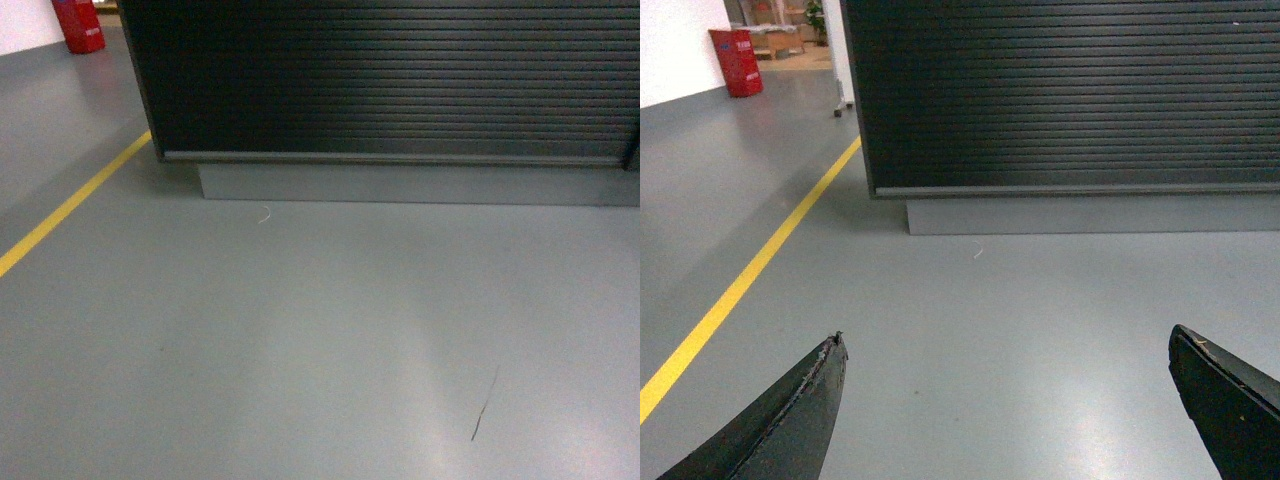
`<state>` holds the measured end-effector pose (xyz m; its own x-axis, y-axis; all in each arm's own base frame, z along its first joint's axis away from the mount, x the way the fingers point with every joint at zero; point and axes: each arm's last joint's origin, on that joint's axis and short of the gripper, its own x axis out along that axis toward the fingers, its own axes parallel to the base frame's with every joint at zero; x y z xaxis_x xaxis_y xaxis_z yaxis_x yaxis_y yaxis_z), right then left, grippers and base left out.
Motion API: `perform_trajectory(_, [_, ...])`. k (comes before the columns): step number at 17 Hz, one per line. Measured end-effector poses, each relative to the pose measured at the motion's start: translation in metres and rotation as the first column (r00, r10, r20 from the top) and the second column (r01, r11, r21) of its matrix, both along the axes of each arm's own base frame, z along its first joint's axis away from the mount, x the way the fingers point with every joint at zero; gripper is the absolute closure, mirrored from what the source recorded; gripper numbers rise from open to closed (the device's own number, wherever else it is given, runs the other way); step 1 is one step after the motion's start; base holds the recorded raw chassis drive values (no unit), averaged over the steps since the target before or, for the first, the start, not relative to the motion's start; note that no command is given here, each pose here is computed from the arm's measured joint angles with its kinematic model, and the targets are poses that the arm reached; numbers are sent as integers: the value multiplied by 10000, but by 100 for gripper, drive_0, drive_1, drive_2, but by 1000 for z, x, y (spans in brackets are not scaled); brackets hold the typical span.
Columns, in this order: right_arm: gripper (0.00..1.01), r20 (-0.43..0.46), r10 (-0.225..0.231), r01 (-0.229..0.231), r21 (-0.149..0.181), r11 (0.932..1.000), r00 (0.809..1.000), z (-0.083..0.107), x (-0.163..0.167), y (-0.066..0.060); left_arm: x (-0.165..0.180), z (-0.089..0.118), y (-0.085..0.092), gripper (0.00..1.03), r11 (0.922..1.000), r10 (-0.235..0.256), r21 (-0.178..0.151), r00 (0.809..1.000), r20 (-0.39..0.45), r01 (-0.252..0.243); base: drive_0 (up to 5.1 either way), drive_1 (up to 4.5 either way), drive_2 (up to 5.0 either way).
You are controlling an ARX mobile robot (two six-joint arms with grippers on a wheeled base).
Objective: Place dark red mango on scale at checkout
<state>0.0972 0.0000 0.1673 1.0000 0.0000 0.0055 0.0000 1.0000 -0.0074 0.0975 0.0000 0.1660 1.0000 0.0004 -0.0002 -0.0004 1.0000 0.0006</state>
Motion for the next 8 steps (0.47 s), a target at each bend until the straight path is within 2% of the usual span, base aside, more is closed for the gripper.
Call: perform_trajectory(8, [3,-8,-4,4,-4,10000,10000,0,0,0,0,0,0,5,10000,0,0,10000,15,0,2,422,-417])
